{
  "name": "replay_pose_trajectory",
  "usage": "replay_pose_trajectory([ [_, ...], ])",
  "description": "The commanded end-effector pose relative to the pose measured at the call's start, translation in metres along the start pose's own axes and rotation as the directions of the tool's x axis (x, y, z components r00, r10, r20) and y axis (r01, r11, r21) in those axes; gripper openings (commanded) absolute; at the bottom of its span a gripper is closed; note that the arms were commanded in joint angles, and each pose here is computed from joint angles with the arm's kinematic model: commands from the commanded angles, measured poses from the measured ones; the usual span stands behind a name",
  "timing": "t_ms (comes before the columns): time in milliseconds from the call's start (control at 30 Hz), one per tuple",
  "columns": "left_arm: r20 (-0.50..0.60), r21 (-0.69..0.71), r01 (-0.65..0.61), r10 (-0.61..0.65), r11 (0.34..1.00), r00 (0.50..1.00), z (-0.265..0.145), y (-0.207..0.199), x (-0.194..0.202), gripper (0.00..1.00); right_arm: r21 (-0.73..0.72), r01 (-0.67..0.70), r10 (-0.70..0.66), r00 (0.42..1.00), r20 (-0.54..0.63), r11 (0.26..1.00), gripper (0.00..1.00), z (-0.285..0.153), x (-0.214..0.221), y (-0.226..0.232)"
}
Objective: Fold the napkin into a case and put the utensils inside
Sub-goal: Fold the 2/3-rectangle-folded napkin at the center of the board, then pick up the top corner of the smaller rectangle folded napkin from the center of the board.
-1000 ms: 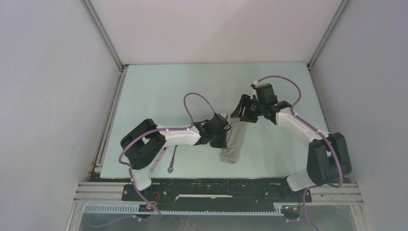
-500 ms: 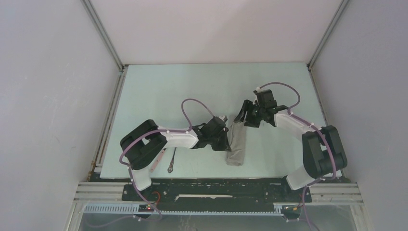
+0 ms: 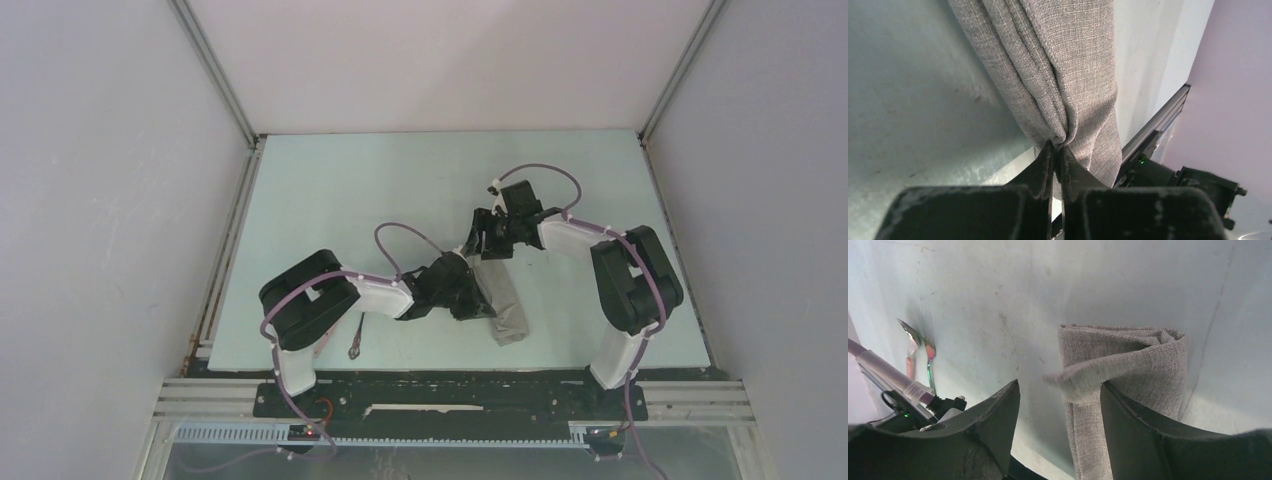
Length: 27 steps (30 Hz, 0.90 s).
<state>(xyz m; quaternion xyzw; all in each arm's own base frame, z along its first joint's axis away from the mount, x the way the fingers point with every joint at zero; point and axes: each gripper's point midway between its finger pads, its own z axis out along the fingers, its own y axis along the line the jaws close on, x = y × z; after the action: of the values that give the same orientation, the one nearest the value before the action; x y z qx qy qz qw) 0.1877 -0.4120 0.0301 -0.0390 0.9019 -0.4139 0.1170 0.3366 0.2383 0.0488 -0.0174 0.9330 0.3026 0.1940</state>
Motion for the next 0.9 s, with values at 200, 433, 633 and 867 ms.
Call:
replay_pose_trajectory([
  [200,0.098,0.025,-0.028,0.026,0.999,0.995,-0.039,-0.004,-0.014,0.46,-0.013,0.221,-0.221,0.975,0.026,0.975,0.68,-0.019,-0.023,0.025],
  [433,0.236,-0.061,-0.097,0.109,0.993,0.966,-0.107,0.029,-0.035,0.63,0.049,0.336,-0.337,0.941,0.027,0.941,0.68,-0.03,-0.022,0.013],
  [633,0.333,-0.142,-0.101,0.144,0.985,0.932,-0.146,0.05,-0.05,0.67,0.062,0.408,-0.411,0.91,0.054,0.911,0.66,-0.02,-0.028,0.016],
  [867,0.346,-0.157,-0.085,0.135,0.984,0.928,-0.153,0.062,-0.05,0.67,0.12,0.437,-0.445,0.895,0.042,0.891,0.64,-0.006,-0.028,0.01],
])
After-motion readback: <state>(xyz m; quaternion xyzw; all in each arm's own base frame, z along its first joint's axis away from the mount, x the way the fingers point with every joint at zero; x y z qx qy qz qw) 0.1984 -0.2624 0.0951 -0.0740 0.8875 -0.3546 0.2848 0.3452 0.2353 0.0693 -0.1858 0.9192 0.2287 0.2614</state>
